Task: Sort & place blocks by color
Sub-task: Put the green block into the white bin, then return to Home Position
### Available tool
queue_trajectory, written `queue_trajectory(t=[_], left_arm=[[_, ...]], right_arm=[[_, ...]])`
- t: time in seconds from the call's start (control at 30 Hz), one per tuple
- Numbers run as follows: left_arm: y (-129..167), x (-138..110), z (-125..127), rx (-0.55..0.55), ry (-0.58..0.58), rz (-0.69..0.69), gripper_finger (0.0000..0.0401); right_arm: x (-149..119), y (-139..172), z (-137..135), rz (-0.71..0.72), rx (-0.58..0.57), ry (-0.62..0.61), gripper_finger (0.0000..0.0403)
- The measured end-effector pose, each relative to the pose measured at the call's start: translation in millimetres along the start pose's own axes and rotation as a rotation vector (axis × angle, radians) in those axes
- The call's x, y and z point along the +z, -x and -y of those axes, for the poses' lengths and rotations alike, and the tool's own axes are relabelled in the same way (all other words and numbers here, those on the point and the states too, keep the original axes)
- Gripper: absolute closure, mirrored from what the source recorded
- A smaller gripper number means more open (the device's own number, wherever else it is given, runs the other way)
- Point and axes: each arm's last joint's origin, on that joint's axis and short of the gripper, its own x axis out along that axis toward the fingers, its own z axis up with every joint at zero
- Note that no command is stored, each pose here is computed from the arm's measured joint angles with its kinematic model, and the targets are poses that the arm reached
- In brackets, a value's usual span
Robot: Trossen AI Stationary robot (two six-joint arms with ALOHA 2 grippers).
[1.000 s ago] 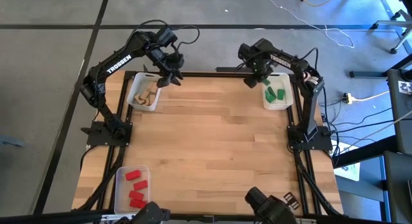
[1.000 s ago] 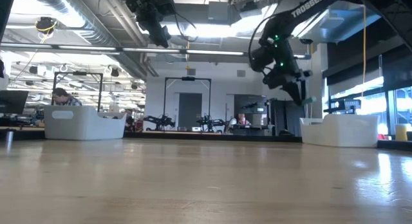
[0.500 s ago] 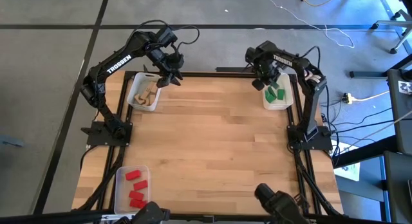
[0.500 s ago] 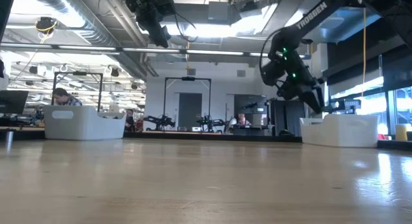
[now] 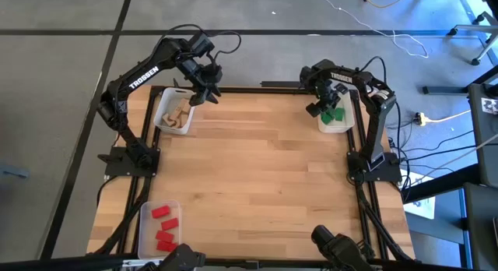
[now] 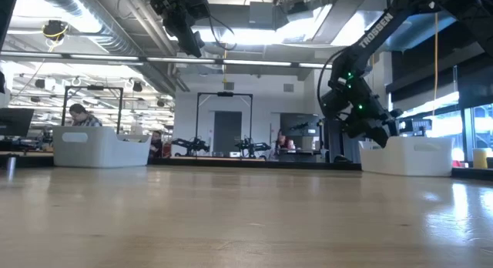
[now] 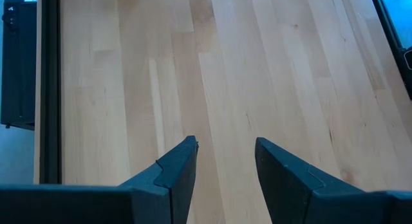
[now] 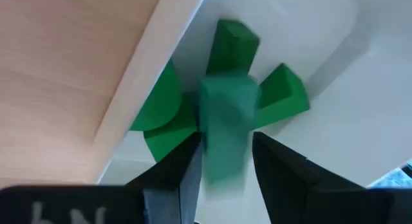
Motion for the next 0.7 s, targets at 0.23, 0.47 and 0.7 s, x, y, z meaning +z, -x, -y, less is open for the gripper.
queue_trajectory(t=[0.23, 0.47, 0.7], left_arm=[[0, 0, 0, 0.0, 0.001, 0.0, 0.0251], [1, -2, 1, -0.008, 0.014, -0.013, 0.0251], [9, -14, -4, -0.021, 0.087, -0.047, 0.0251]], right_arm=[[-1, -4, -1, -0.013, -0.002, 0.001, 0.0262], [-1, 19, 0, 0.041, 0.013, 0.004, 0.0262], [-29, 86, -3, 0.295, 0.128, 0.049, 0.0265]])
